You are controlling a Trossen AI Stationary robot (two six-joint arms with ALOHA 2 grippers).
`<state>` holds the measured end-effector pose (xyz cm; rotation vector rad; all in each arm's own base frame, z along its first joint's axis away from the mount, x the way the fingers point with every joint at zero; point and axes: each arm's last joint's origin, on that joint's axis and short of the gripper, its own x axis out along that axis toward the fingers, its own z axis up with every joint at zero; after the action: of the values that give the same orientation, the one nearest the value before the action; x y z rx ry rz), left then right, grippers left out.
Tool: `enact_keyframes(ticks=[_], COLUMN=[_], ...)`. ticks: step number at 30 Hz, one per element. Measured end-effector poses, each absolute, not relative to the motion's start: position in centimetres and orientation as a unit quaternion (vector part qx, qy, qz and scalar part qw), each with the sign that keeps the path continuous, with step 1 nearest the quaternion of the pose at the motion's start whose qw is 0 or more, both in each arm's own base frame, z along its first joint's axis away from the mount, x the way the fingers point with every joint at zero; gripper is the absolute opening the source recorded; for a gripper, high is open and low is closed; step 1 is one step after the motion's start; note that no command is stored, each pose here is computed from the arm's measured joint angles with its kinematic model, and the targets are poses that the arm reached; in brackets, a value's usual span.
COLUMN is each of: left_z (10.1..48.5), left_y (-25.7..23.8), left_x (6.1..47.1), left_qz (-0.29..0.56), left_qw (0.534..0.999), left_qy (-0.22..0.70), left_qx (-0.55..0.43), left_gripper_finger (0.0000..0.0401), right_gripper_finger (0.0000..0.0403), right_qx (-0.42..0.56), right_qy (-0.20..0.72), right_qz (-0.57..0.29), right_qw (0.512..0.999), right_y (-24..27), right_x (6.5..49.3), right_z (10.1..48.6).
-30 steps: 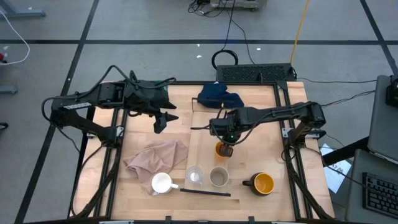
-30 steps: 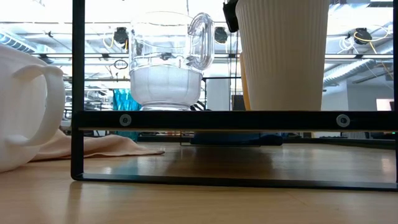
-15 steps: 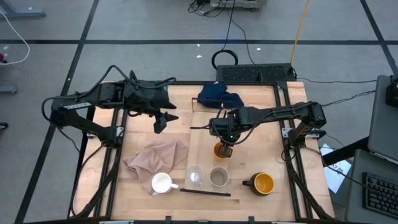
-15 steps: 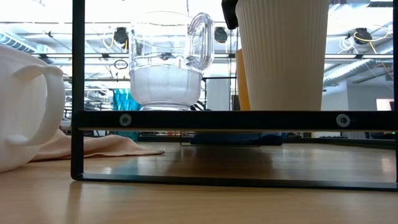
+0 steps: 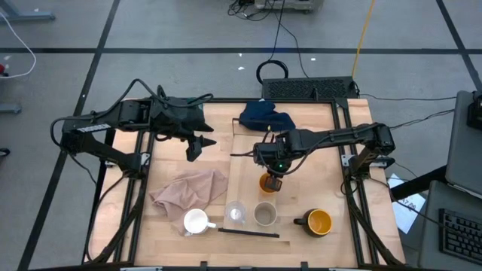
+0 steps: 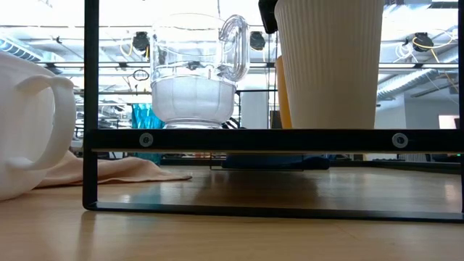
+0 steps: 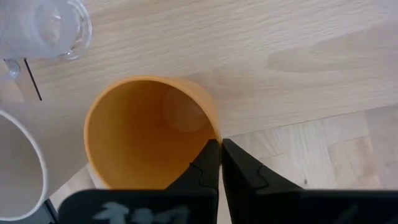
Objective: Stack small to large cups/mugs on shelf
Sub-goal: Put the yellow cup on the shelf aligned with the white cup
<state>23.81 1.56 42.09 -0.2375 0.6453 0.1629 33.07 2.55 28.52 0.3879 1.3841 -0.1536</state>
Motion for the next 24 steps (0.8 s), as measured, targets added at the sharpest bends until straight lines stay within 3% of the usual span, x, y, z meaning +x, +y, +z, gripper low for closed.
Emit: enact_keyframes(ticks=[24], left_z=[42.09], left_y=[1.56], left_x=[23.81], left_qz=[0.08], left_qw=[0.938], left_qy=[0.316], left_qx=[-0.116], left_gripper_finger=[0.0223], right_gripper_finger=[0.0041], right_qx=[0.186], right_qy=[0.628], right_qz=[-0.057], right_qw=[0.753], right_y=[2.64], right_x=[33.24], right_z=[28.56])
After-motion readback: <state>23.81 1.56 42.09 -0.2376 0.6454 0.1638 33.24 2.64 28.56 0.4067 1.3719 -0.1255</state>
